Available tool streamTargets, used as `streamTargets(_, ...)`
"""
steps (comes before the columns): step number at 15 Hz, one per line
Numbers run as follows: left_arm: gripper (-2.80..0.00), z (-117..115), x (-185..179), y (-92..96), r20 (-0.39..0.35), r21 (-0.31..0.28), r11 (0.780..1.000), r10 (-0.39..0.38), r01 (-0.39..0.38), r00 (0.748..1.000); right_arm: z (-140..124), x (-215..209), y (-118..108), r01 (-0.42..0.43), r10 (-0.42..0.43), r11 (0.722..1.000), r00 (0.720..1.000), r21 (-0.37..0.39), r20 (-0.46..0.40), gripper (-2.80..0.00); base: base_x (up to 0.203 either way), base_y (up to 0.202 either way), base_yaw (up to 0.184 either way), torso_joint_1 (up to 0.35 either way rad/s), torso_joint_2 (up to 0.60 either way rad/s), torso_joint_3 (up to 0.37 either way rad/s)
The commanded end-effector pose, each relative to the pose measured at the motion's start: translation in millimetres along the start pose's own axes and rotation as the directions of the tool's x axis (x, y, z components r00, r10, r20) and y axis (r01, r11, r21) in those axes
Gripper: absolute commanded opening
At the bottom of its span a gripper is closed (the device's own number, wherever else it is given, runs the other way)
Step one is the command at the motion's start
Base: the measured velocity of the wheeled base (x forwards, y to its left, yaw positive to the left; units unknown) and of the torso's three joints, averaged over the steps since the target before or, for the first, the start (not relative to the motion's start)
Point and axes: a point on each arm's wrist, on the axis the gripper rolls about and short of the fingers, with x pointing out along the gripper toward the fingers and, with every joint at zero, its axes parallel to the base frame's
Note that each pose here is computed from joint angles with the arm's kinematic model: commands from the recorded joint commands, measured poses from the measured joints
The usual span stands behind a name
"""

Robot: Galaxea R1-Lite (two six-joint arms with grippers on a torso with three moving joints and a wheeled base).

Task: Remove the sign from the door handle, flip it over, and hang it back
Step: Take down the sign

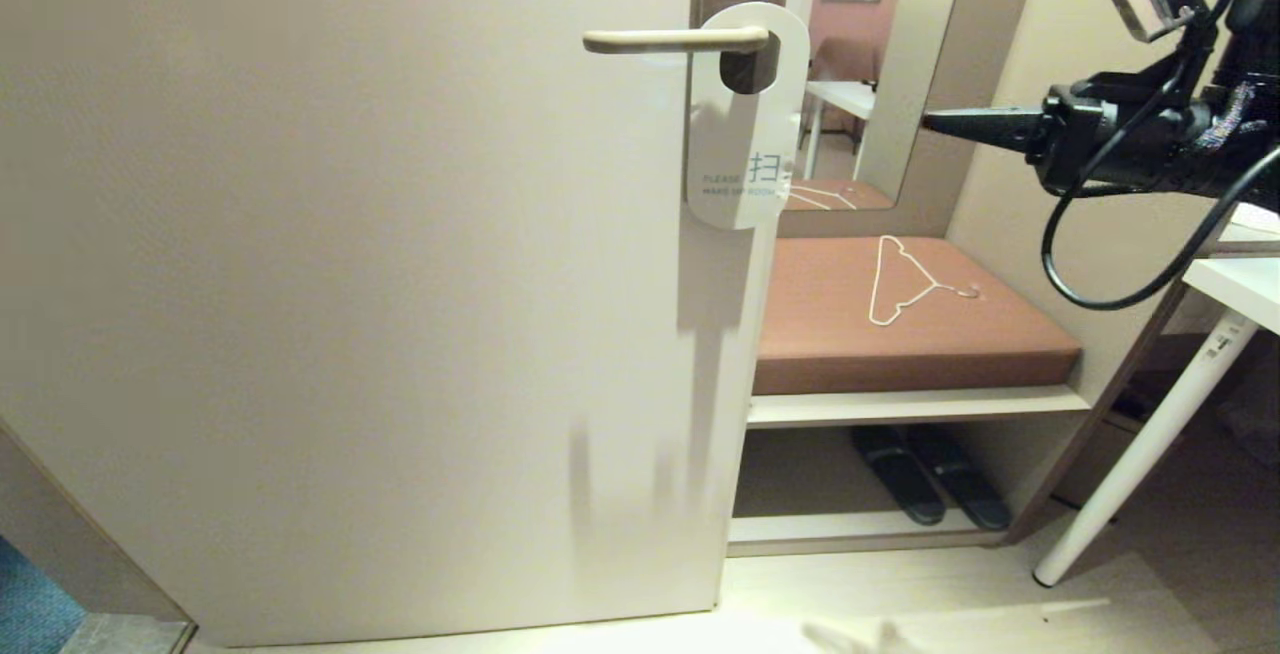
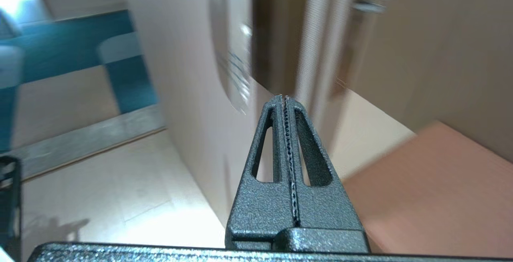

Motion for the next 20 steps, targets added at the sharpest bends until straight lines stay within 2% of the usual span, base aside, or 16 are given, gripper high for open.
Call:
streamTargets(1,-2.8,0.0,0.1,0.0,-0.002,0.001,1.0,0.0,0.0,1.0,-9.1,19.5,-7.5,-0.046,0.046,0.999,0.999,0.013,-0.008,-2.8,0.0,0.0,0.0,0.0,0.0,0.0)
streamTargets(4,-2.8,0.0,0.1,0.0,-0.002,0.001,1.0,0.0,0.0,1.0,-12.0,41.6,-12.2,-0.101,0.101,0.995,0.995,0.005,-0.004,-2.8,0.0,0.0,0.0,0.0,0.0,0.0)
streamTargets(9,-2.8,0.0,0.1,0.0,-0.002,0.001,1.0,0.0,0.0,1.0,-14.6,48.5,-15.0,-0.113,0.113,0.994,0.994,0.007,-0.005,-2.8,0.0,0.0,0.0,0.0,0.0,0.0)
streamTargets(10,-2.8,0.0,0.1,0.0,-0.002,0.001,1.0,0.0,0.0,1.0,-14.6,48.5,-15.1,-0.111,0.111,0.994,0.994,0.007,-0.005,0.0,0.0,0.0,0.0,0.0,0.0,0.0)
streamTargets(14,-2.8,0.0,0.1,0.0,-0.002,0.001,1.0,0.0,0.0,1.0,-15.9,49.5,-14.8,-0.117,0.117,0.993,0.993,0.01,-0.007,0.0,0.0,0.0,0.0,0.0,0.0,0.0)
streamTargets(20,-2.8,0.0,0.1,0.0,-0.002,0.001,1.0,0.0,0.0,1.0,-29.6,60.9,-16.2,-0.229,0.23,0.972,0.973,0.044,-0.018,0.0,0.0,0.0,0.0,0.0,0.0,0.0)
